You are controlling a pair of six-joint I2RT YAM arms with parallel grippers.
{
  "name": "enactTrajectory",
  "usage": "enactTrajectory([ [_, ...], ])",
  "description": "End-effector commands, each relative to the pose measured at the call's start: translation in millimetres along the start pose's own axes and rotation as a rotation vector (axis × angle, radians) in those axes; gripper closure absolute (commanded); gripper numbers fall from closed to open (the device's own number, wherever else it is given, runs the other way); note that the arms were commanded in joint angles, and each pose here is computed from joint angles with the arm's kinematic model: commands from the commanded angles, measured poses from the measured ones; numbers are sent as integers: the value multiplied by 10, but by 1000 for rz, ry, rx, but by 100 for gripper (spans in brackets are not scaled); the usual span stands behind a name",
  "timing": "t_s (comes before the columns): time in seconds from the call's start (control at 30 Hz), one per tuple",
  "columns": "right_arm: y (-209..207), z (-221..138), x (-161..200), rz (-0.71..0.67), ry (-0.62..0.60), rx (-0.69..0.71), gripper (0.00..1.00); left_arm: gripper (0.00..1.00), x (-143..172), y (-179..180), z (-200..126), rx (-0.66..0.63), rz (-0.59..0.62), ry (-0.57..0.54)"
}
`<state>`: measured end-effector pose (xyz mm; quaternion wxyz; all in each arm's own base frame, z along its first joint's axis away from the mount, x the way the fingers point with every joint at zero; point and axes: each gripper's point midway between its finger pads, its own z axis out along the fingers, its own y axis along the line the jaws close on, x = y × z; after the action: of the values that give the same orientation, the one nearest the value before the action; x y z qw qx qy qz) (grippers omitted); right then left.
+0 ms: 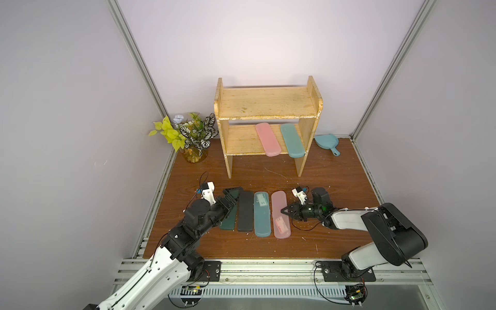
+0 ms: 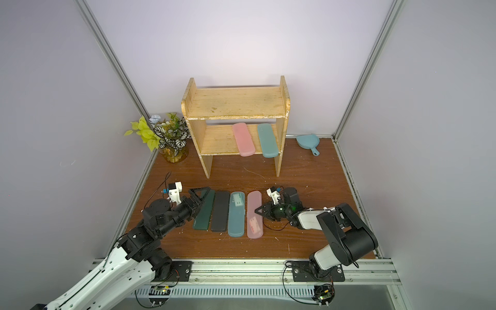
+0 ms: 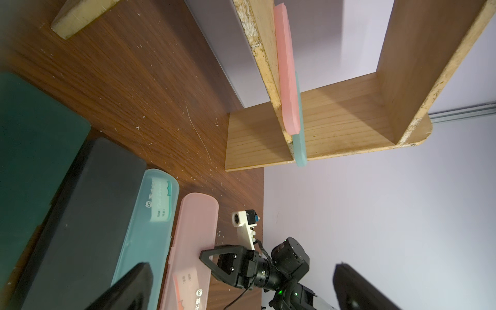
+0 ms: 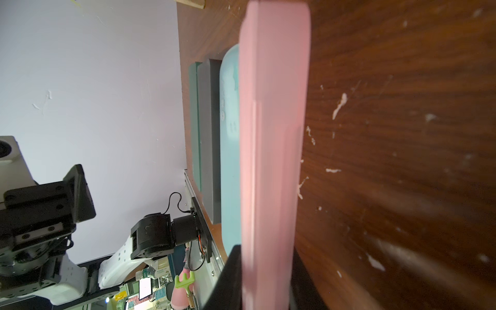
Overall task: Remove the pencil cases from the shelf
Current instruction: Place the pencil case at the center of the board.
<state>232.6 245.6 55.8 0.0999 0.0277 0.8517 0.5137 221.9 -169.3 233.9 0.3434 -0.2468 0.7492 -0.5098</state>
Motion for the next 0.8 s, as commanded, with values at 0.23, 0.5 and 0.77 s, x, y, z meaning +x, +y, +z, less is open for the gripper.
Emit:
enactTrajectory([
  [0.23, 187, 47, -115, -17, -9, -83, 68, 1, -54, -129, -50, 23, 10, -21],
  [0.5, 93, 45, -132, -11, -10, -16, 46, 1, -63, -118, -44, 19, 9, -27],
  [0.77, -83, -50, -157, -10, -21, 160, 37, 1, -60, -99, -26, 21, 9, -28],
])
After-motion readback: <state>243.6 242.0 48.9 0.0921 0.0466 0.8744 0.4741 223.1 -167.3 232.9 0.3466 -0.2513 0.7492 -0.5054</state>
